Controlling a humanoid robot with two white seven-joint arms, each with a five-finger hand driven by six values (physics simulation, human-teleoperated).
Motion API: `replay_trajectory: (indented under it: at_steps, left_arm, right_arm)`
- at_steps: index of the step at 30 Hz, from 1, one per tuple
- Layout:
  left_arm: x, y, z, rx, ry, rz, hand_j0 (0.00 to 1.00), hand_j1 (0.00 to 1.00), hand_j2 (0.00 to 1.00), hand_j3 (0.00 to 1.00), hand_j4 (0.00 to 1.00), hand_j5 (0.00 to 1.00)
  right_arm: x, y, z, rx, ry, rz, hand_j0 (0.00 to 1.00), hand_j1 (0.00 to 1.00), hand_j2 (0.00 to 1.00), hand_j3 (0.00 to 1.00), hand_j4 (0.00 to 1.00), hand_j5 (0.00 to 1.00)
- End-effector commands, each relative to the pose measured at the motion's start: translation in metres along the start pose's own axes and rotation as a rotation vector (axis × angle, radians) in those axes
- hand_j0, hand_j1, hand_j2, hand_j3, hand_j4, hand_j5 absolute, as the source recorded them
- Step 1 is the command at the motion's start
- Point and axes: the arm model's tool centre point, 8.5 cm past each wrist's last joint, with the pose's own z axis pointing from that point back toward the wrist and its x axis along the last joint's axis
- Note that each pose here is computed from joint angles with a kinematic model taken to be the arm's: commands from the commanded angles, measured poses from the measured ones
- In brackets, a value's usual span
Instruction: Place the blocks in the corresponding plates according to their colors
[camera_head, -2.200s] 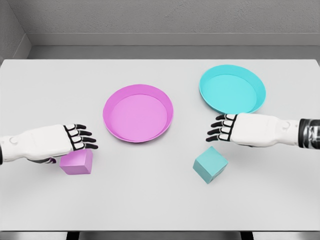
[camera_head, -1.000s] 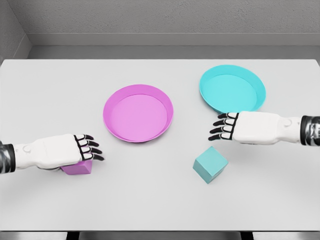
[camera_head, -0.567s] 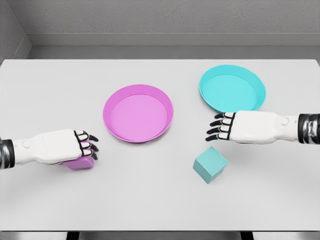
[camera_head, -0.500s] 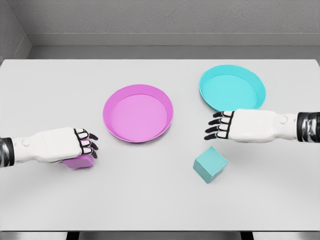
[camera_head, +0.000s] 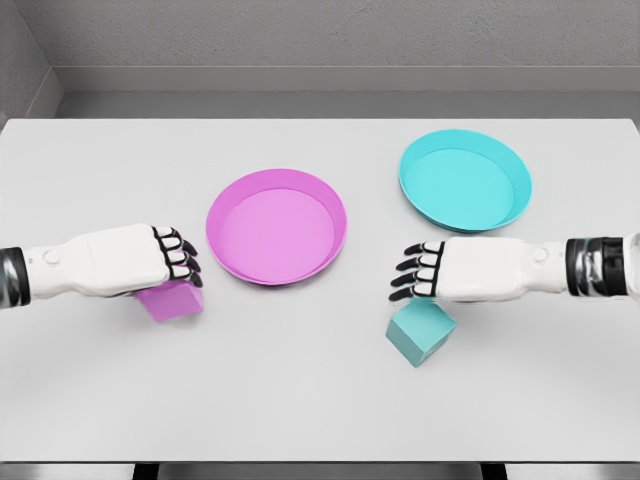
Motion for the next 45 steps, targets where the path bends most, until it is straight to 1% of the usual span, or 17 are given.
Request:
replay_trajectory:
  at_steps: [1,3,5,9,14,16,20,23,24,27,29,30,33,35,38,40,45]
  left_arm:
    - [-0.001,0.001,-0.004,0.017,-0.001,0.009,0.7,0.7,0.7,0.7,0.7,0.7]
    - [-0.002,0.003,-0.004,0.021,0.003,0.006,0.69,0.69,0.69,0.69,0.69,0.69]
    - [-0.006,0.009,-0.005,0.034,0.009,-0.005,0.68,0.68,0.68,0.68,0.68,0.68]
    - [-0.011,0.015,-0.007,0.048,0.019,-0.014,0.67,0.67,0.67,0.67,0.67,0.67]
    - [-0.017,0.033,-0.018,0.106,0.02,-0.037,0.67,0.67,0.67,0.67,0.67,0.67]
    - [-0.02,0.042,-0.022,0.13,0.022,-0.047,0.67,0.67,0.67,0.67,0.67,0.67]
    - [-0.037,0.05,-0.04,0.153,0.036,-0.036,0.67,0.67,0.67,0.67,0.67,0.67]
    - [-0.049,0.055,-0.048,0.17,0.053,-0.028,0.67,0.67,0.67,0.67,0.67,0.67]
    - [-0.054,0.058,-0.049,0.165,0.059,-0.032,0.67,0.67,0.67,0.67,0.67,0.67]
    - [-0.058,0.063,-0.071,0.184,0.045,-0.018,0.68,0.68,0.68,0.68,0.68,0.68]
    - [-0.058,0.075,-0.089,0.2,0.021,-0.025,0.68,0.68,0.68,0.68,0.68,0.68]
    - [-0.057,0.081,-0.095,0.194,0.011,-0.047,0.71,0.71,0.71,0.71,0.71,0.71]
    - [-0.058,0.083,-0.094,0.201,0.011,-0.043,0.91,0.91,0.91,0.91,0.91,0.91]
    - [-0.06,0.084,-0.09,0.208,0.014,-0.036,1.0,1.0,1.0,1.0,1.0,1.0]
    - [-0.067,0.083,-0.072,0.209,0.03,-0.009,1.0,1.0,1.0,1.0,1.0,1.0]
    - [-0.068,0.082,-0.068,0.204,0.036,-0.01,1.0,1.0,1.0,1.0,1.0,1.0]
    - [-0.076,0.079,-0.049,0.208,0.056,0.024,1.0,1.0,1.0,1.0,1.0,1.0]
  right_arm:
    - [0.0,-0.001,0.001,-0.007,0.001,-0.005,1.0,1.0,1.0,1.0,1.0,1.0]
    - [-0.002,-0.002,0.002,-0.008,0.006,-0.002,1.0,1.0,1.0,1.0,1.0,1.0]
    - [-0.003,-0.007,0.006,-0.029,0.006,-0.025,1.0,1.0,1.0,1.0,1.0,1.0]
    - [-0.004,-0.01,0.007,-0.032,0.008,-0.021,1.0,1.0,1.0,1.0,1.0,1.0]
    - [0.0,-0.008,-0.003,-0.005,-0.029,-0.017,1.0,1.0,1.0,1.0,1.0,1.0]
    - [0.004,-0.004,-0.009,0.005,-0.048,-0.025,1.0,1.0,1.0,1.0,1.0,1.0]
    - [0.012,0.006,-0.014,0.03,-0.075,-0.044,1.0,1.0,1.0,1.0,1.0,1.0]
    - [0.013,0.006,-0.015,0.032,-0.079,-0.044,1.0,1.0,1.0,1.0,1.0,1.0]
    - [0.012,0.005,-0.016,0.03,-0.08,-0.041,1.0,1.0,1.0,1.0,1.0,1.0]
    - [0.015,0.005,-0.021,0.027,-0.093,-0.041,1.0,1.0,1.0,1.0,1.0,1.0]
    - [0.015,0.005,-0.021,0.027,-0.094,-0.042,1.0,1.0,1.0,1.0,1.0,1.0]
    - [0.015,0.005,-0.021,0.027,-0.093,-0.041,1.0,1.0,1.0,1.0,1.0,1.0]
    - [0.015,0.005,-0.02,0.028,-0.093,-0.042,1.0,1.0,1.0,1.0,1.0,1.0]
    - [0.015,0.007,-0.02,0.034,-0.093,-0.044,1.0,1.0,1.0,1.0,1.0,1.0]
    - [0.016,0.009,-0.019,0.044,-0.094,-0.046,1.0,1.0,1.0,1.0,1.0,1.0]
    - [0.016,0.01,-0.019,0.045,-0.095,-0.047,1.0,1.0,1.0,1.0,1.0,1.0]
    - [0.017,0.008,-0.022,0.039,-0.102,-0.045,1.0,1.0,1.0,1.0,1.0,1.0]
